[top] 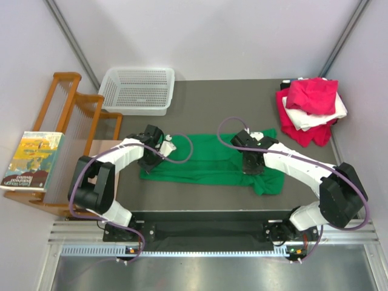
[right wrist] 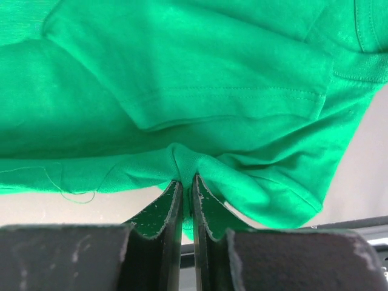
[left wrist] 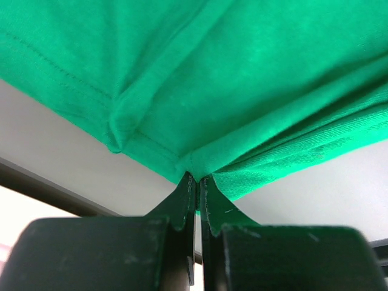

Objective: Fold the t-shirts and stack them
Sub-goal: Fold the tshirt

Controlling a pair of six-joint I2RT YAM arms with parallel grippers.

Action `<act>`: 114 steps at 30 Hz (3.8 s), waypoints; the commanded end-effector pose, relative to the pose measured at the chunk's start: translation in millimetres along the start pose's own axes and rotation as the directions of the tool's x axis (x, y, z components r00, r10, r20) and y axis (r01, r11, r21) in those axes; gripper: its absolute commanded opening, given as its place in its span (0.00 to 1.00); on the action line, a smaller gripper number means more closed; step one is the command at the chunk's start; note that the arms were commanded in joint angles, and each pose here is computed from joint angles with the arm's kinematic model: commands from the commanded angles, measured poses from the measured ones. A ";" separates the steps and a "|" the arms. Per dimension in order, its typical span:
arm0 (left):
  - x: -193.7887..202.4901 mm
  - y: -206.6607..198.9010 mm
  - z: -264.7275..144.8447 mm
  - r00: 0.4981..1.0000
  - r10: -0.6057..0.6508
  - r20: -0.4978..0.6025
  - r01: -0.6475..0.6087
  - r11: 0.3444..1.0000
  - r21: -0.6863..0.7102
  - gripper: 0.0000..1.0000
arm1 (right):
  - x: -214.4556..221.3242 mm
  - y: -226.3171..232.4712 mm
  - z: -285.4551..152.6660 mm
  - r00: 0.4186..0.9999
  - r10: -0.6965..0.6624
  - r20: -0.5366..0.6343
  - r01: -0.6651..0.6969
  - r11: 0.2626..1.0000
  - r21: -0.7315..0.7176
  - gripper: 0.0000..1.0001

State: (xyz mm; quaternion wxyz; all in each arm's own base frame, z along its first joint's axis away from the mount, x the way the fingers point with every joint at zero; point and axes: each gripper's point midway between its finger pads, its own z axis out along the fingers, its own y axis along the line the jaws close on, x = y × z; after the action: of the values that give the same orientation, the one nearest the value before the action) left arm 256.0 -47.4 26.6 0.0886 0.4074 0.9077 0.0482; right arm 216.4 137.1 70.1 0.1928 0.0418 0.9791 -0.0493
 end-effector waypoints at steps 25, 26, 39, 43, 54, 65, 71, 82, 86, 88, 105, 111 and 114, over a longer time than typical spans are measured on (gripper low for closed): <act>-21.9 18.0 -41.4 0.970 -0.160 0.183 0.146 0.986 0.084 0.00 | -36.1 -4.1 -3.1 0.998 -0.002 0.064 0.002 1.000 0.003 0.08; -23.1 19.1 -40.6 0.969 -0.161 0.186 0.148 0.986 0.081 0.00 | -40.0 -5.1 -1.2 0.998 -0.001 0.069 0.000 1.000 0.004 0.08; -39.9 37.8 -3.6 0.971 -0.177 0.158 0.170 0.984 0.057 0.00 | -65.1 17.9 24.2 0.999 -0.025 0.033 0.026 0.999 -0.023 0.07; -41.0 40.7 -1.2 0.973 -0.175 0.148 0.168 0.984 0.055 0.00 | -67.9 19.8 21.3 0.999 -0.019 0.040 0.021 0.999 -0.040 0.07; -38.6 51.4 -10.2 0.968 -0.188 0.167 0.186 0.982 0.029 0.00 | -75.9 12.3 22.3 0.999 0.005 0.051 -0.003 0.999 -0.038 0.07; -42.0 53.7 -11.9 0.963 -0.201 0.182 0.197 0.980 0.040 0.12 | -87.6 6.1 44.9 0.999 0.037 0.033 -0.036 0.999 -0.015 0.06; -44.9 59.2 -13.8 0.954 -0.220 0.205 0.220 0.975 0.024 0.06 | -92.7 3.6 50.6 0.998 0.047 0.028 -0.047 0.999 -0.012 0.06; -49.8 72.1 -22.8 0.921 -0.280 0.272 0.294 0.956 -0.008 0.99 | -108.8 6.2 56.1 0.997 0.073 0.032 -0.072 0.997 -0.034 0.05; -47.8 70.9 -24.2 0.919 -0.279 0.278 0.294 0.956 -0.013 0.99 | -109.5 7.8 61.4 0.997 0.070 0.024 -0.069 0.997 -0.037 0.04; -47.0 68.7 -26.6 0.920 -0.277 0.278 0.290 0.957 -0.006 0.99 | -110.5 8.1 63.4 0.997 0.070 0.024 -0.069 0.997 -0.040 0.04; -33.6 -6.3 -35.0 0.948 -0.184 0.261 0.146 0.976 0.159 0.99 | -117.7 18.8 83.5 0.997 0.075 -0.016 -0.076 0.995 -0.067 0.03; -29.9 -35.8 -26.4 0.972 -0.121 0.200 0.079 0.975 0.209 0.99 | -116.4 17.6 83.4 0.997 0.077 -0.019 -0.078 0.995 -0.065 0.03; -37.8 -40.8 -26.6 0.969 -0.127 0.210 0.076 0.970 0.233 0.99 | -115.7 18.4 82.9 0.997 0.076 -0.021 -0.077 0.995 -0.069 0.03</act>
State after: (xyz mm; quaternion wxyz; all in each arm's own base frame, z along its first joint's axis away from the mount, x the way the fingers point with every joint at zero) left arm 250.2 -90.6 50.1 0.1503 0.3600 0.9168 -0.0851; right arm 330.0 131.9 25.7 0.1501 0.0646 0.9861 -0.0291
